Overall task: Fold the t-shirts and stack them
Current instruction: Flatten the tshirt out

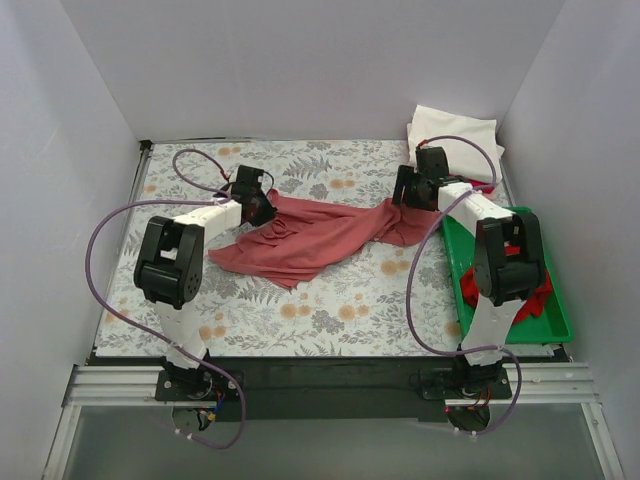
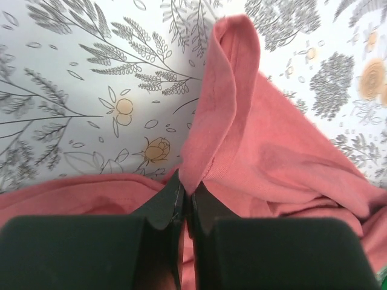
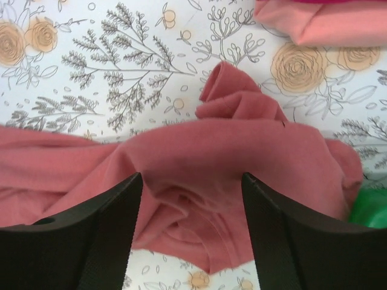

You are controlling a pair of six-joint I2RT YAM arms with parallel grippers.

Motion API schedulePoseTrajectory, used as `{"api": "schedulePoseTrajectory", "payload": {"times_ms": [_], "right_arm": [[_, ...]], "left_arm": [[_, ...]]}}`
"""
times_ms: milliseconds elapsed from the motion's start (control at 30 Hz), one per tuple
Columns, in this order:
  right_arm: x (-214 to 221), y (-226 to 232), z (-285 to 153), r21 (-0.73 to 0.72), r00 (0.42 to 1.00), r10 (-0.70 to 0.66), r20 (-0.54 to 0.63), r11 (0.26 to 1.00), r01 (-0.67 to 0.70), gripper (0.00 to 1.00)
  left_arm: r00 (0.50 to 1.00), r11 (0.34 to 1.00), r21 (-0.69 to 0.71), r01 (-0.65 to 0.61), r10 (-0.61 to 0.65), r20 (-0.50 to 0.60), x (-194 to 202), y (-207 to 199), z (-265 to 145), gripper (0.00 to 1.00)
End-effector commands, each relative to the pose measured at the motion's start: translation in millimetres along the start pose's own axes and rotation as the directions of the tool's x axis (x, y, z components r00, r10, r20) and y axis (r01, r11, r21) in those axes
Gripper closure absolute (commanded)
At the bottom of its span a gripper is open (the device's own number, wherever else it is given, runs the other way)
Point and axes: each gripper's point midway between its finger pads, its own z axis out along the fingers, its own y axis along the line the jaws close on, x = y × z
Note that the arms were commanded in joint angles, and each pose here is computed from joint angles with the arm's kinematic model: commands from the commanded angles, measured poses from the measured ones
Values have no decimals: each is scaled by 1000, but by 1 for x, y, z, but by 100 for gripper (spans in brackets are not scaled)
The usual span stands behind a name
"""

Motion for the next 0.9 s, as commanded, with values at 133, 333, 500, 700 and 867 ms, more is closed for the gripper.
{"api": "schedulePoseTrajectory", "payload": {"times_ms": [133, 333, 500, 700, 867], "right_arm": [[-30, 8, 29, 10, 993, 110, 52, 994, -110, 82], [-65, 17, -28, -44, 980, 38, 195, 999, -30, 99], [-83, 29, -115, -123, 933, -31, 358, 989, 80, 99], [-102, 55, -264, -260, 783, -18, 622, 938, 229, 99], [-105, 73, -402, -318, 601, 28, 798, 868, 382, 99]], "left_arm": [[977, 1000, 17, 6, -10, 211, -51, -9, -51, 100], [947, 996, 87, 20, -47, 318, -79, -23, -104, 100], [878, 976, 214, 26, -125, 462, -111, -37, -191, 100], [733, 887, 458, -60, -273, 624, -136, -47, -354, 100], [613, 769, 614, -180, -400, 681, -136, -43, -483, 100]]}}
